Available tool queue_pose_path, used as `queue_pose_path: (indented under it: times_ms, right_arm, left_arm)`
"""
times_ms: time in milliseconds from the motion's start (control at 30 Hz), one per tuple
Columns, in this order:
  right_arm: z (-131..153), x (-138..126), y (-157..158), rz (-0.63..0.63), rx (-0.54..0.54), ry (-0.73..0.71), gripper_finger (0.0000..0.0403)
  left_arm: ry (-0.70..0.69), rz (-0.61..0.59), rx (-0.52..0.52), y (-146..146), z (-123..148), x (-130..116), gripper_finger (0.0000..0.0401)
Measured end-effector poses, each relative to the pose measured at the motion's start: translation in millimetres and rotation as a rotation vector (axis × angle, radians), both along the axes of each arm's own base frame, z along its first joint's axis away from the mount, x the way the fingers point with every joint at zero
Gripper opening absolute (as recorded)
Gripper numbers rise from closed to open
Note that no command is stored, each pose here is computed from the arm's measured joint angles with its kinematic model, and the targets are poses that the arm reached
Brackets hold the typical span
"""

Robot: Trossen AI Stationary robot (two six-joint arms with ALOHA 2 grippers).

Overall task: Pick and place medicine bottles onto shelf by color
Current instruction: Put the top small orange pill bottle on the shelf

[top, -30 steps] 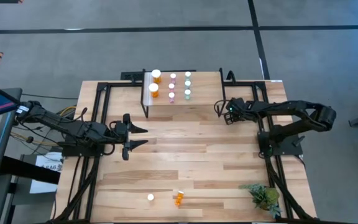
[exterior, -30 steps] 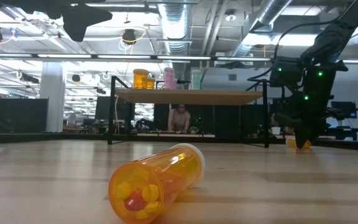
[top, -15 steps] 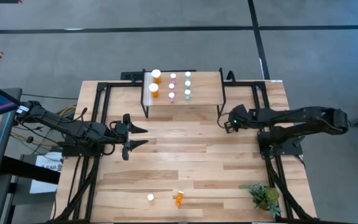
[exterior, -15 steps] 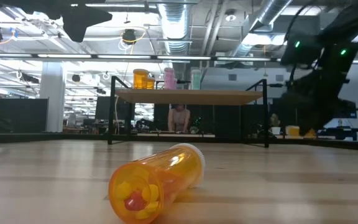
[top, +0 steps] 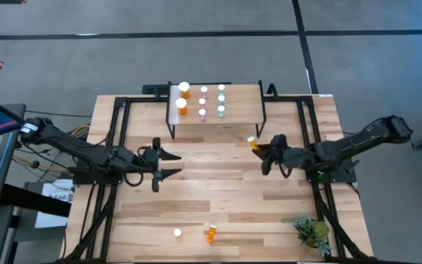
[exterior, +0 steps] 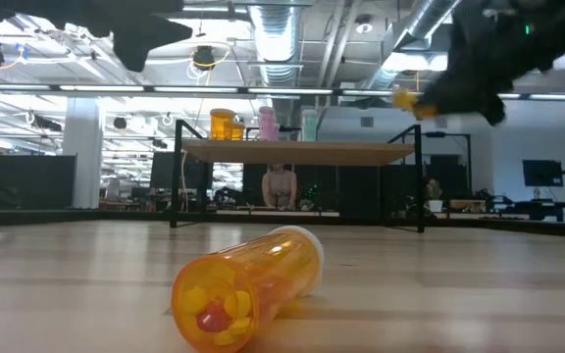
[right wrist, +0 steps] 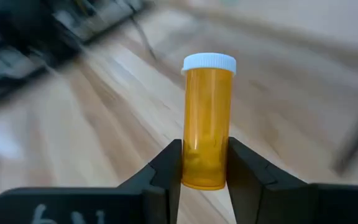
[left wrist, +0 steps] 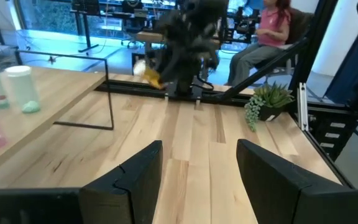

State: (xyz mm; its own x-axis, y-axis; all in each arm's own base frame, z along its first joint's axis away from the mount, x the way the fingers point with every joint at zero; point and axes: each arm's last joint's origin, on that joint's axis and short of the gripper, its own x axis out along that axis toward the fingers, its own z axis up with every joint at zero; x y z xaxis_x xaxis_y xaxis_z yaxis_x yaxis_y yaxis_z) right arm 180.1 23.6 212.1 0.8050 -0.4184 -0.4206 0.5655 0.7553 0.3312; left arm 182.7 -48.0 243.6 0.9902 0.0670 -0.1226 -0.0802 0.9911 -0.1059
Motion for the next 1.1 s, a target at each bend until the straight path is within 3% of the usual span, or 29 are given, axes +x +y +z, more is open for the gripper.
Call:
queue_pose_path:
  times_ms: [233,433,600,1100]
  right_arm:
    - [27.0,22.8,20.5,0.149,-0.245,-0.247,0.0119]
    - [27.7,45.6,27.3,0.164,-0.407,-0.351,0.0119]
    - [15.1,66.9,24.3,0.135,-0.430,-0.400,0.0119]
    - [12.4,165.0,35.9,0.346,-0.489,-0.462,0.0119]
  left_arm:
    - [-0.039,-0.066,0.009,-6.1,-10.8,25.4,0.0195]
    - [-0.126,-0.109,-0.043,-2.3,-13.1,41.2,0.0195]
    - [-0.124,-0.081,-0.072,1.0,-20.8,49.8,0.0195]
    - [-0.155,-0.061,-0.127,4.3,-22.5,54.8,0.0266]
